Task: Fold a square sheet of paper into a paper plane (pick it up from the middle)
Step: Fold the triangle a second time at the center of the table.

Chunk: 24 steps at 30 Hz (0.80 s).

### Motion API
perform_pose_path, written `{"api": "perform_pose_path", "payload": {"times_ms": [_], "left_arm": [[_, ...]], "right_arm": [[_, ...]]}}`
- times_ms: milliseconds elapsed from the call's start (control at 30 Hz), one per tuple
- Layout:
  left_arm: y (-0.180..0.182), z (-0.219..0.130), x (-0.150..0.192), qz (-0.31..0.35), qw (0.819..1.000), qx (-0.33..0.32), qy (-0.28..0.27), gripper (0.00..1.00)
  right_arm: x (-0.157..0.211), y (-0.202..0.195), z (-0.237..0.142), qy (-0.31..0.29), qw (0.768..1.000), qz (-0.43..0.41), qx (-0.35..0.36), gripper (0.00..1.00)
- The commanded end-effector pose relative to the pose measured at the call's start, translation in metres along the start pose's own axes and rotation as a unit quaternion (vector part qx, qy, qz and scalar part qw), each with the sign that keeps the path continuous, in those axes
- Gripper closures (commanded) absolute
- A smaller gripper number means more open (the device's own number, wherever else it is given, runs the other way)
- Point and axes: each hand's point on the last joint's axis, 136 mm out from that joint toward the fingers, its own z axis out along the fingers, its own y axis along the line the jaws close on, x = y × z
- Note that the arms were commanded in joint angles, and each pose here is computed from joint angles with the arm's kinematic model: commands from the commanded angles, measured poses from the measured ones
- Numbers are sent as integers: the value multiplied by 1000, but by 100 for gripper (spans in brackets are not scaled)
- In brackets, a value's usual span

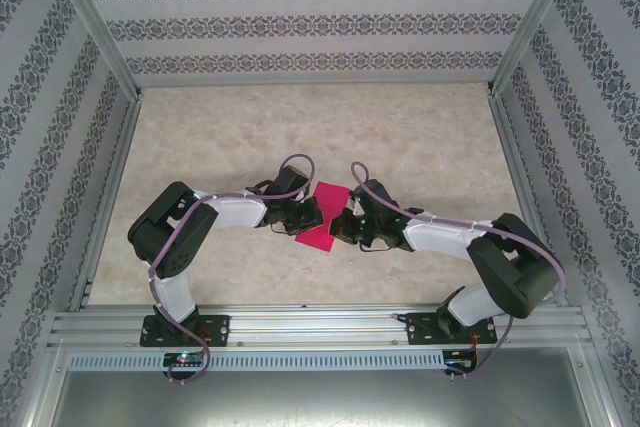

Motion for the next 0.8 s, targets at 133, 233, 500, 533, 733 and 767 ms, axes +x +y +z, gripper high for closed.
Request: {"api": "perform_pose_path", "payload": {"times_ms": [133, 233, 500, 533, 733, 767], "left_arm": [[26, -1, 9, -20, 998, -50, 15, 97], [25, -2, 8, -20, 998, -50, 14, 97], [25, -1, 9, -19, 999, -48, 16, 97], [24, -2, 9, -18, 999, -47, 17, 97], [24, -1, 9, -17, 999, -47, 16, 97], [23, -2, 9, -16, 999, -45, 16, 97]], "right_arm": [[0, -1, -2, -10, 1000, 14, -7, 100], [4, 7, 6, 11, 1000, 13, -20, 100], [9, 13, 28, 37, 999, 8, -22, 100], [10, 13, 30, 41, 999, 8, -24, 100], [13, -14, 41, 56, 998, 21, 17, 100], [16, -22, 42, 61, 997, 25, 26, 100]]}}
